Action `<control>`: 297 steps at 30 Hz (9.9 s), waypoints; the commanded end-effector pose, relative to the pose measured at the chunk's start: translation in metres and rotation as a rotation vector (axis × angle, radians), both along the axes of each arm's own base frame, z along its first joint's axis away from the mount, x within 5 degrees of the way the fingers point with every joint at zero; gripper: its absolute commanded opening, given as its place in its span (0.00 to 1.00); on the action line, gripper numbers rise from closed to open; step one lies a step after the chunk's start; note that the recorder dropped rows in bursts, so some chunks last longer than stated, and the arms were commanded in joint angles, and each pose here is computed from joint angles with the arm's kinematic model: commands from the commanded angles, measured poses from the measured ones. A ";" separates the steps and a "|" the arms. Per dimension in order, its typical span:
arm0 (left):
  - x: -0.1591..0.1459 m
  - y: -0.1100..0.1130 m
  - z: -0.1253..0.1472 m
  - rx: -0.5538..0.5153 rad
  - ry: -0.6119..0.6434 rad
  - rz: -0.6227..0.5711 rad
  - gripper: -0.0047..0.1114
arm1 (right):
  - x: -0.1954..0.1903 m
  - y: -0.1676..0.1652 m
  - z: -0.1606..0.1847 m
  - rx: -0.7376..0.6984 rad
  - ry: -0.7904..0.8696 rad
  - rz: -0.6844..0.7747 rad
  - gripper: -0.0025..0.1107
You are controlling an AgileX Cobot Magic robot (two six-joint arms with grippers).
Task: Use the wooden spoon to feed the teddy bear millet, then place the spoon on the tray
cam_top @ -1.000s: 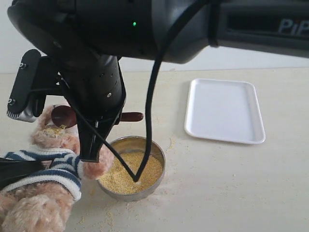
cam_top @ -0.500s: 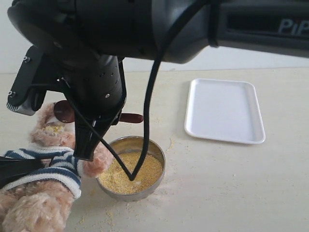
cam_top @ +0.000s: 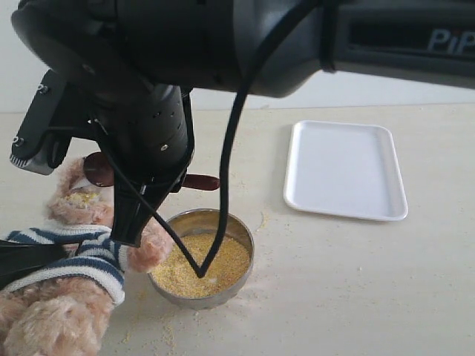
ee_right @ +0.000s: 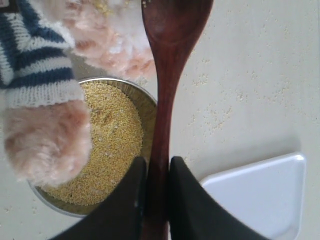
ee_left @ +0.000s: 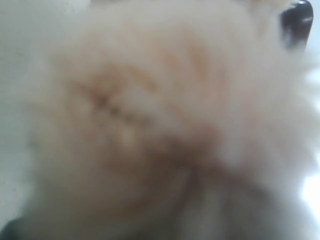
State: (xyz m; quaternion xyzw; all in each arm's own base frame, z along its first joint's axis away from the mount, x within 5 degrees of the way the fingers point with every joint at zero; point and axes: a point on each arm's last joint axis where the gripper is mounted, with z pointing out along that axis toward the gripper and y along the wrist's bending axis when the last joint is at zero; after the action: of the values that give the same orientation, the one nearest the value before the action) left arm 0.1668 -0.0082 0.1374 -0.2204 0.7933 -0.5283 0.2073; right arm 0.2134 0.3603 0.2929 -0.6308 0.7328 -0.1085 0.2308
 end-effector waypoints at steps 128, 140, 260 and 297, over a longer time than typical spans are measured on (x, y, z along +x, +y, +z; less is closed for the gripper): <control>0.105 0.036 -0.009 0.073 -0.248 -0.019 0.08 | 0.049 -0.271 -0.073 0.712 -0.103 -0.766 0.02; 0.105 0.036 -0.009 0.092 -0.271 -0.029 0.08 | 0.022 -0.207 -0.059 0.478 -0.019 -0.375 0.02; 0.073 0.094 -0.016 0.054 -0.073 0.047 0.25 | 0.033 -0.218 -0.056 0.566 -0.037 -0.492 0.02; -0.021 0.135 0.147 0.629 -0.214 1.071 0.08 | 0.032 -0.218 -0.056 0.566 -0.035 -0.494 0.02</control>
State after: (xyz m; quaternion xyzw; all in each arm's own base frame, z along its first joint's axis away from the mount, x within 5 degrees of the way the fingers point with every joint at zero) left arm 0.1480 0.1231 0.2861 -0.4230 0.6917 -0.1085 0.5752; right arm 0.2446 0.1429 0.2330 -0.3512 0.8611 0.0320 0.3662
